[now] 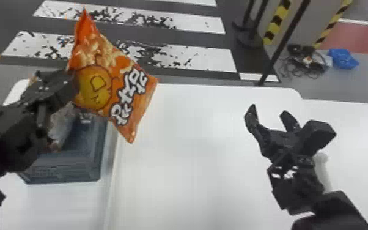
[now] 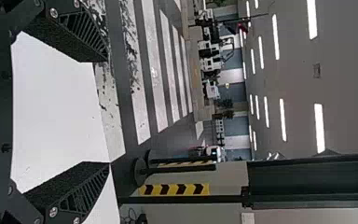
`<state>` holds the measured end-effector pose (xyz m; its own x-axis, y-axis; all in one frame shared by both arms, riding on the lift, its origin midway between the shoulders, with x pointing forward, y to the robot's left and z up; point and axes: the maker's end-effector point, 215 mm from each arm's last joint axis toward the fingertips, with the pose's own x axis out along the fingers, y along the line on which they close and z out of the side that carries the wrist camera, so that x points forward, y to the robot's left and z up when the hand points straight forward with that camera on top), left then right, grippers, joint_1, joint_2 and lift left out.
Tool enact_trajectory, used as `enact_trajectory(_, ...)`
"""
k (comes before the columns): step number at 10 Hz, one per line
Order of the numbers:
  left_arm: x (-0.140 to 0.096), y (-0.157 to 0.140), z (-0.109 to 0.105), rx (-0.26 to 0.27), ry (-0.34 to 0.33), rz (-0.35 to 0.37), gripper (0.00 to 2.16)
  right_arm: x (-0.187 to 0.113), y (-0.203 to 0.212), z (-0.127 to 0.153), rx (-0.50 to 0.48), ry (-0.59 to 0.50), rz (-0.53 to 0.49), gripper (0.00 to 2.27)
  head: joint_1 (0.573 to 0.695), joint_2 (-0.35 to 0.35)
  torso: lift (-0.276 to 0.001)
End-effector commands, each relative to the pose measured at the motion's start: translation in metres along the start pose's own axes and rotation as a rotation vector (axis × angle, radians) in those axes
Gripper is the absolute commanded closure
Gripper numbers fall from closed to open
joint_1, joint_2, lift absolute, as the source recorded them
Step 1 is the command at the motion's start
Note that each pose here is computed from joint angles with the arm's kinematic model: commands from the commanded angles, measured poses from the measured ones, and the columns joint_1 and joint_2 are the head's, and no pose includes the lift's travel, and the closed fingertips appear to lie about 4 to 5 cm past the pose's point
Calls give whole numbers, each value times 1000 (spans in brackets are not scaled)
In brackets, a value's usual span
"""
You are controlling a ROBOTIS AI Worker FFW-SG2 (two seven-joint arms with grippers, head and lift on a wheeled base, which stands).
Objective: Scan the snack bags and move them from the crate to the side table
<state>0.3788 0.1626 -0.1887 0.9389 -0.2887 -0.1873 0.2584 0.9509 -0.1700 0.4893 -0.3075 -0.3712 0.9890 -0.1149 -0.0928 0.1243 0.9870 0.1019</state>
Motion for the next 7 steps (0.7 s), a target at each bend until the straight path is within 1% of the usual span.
enact_trajectory(1,10,-11,-30,-42,63,-38,1858,5,-9,10,-5,-18,-15,140,695,-184,-87)
enact_trajectory(2,16,-21,-52,-93,105,-97,1865,9,-16,19,-2,-28,-24,140,695,-198,-87)
enact_trajectory(3,23,-29,-72,-153,144,-152,1865,12,-22,22,-8,-30,-31,140,695,-228,-87)
enact_trajectory(4,32,-36,-96,-224,186,-219,1865,13,-27,26,3,-34,-38,144,695,-258,-87)
enact_trajectory(5,40,-42,-119,-298,227,-284,1865,14,-28,27,3,-35,-39,144,695,-282,-87)
enact_trajectory(7,53,-46,-155,-472,270,-401,1868,14,-27,27,7,-37,-40,144,695,-308,-87)
